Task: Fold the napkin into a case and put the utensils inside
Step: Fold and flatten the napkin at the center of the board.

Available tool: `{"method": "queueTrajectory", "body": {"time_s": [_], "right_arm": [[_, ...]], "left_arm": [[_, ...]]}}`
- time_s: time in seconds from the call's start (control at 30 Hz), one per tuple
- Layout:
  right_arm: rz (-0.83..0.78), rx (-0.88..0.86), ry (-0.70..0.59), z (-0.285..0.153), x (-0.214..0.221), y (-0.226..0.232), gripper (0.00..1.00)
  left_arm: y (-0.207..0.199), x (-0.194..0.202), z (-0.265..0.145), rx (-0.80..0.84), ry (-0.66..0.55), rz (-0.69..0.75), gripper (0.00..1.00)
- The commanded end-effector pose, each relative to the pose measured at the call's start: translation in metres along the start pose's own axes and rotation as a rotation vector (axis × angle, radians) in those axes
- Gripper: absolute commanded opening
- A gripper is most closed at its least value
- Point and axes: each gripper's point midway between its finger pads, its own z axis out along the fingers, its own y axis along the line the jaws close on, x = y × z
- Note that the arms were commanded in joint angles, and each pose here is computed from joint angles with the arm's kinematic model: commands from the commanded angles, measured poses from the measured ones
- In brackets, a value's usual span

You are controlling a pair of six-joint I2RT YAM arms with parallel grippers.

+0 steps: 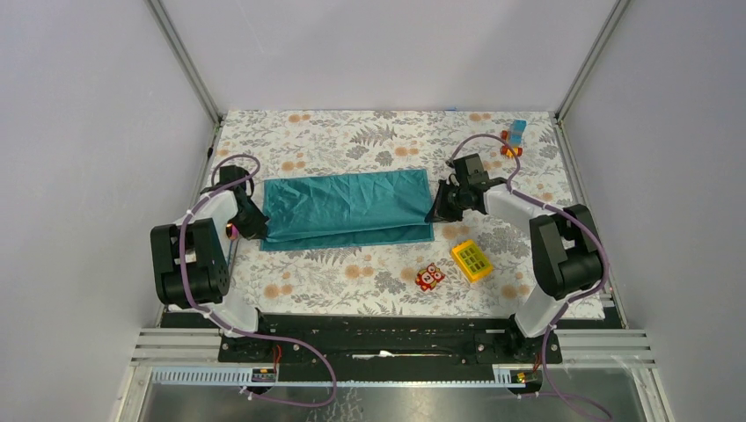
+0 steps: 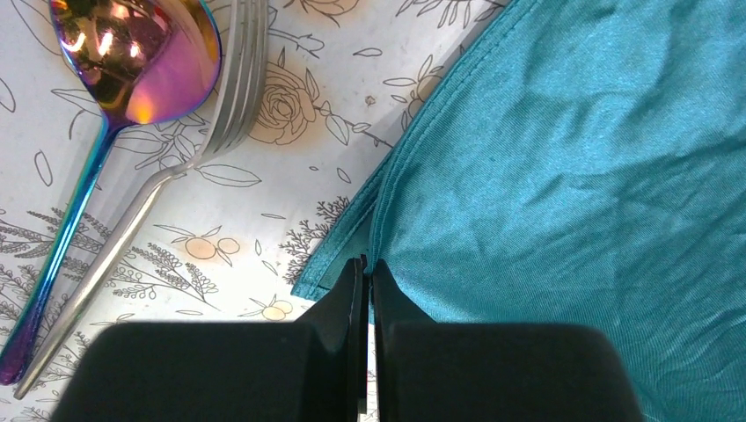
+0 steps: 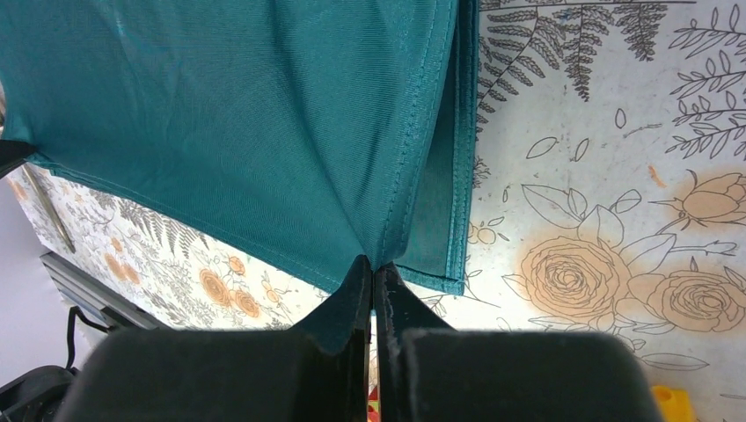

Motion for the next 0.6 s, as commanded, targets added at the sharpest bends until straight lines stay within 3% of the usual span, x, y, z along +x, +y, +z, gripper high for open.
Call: {"method": "queueTrajectory", "body": {"time_s": [0.0,0.57], "right_arm": [[-0.008,0.001,0.002,0.009,0.004,-0.005,0.0],[-0.009,0.02,0.061,0.026,0.026,-0.014,0.0]], "left_arm": [[0.011,-0.001,0.008,-0.05,-0.003,0.006,0.0],[0.017,-0.009,0.004,-0.084,-0.037,0.005,0.0]]}}
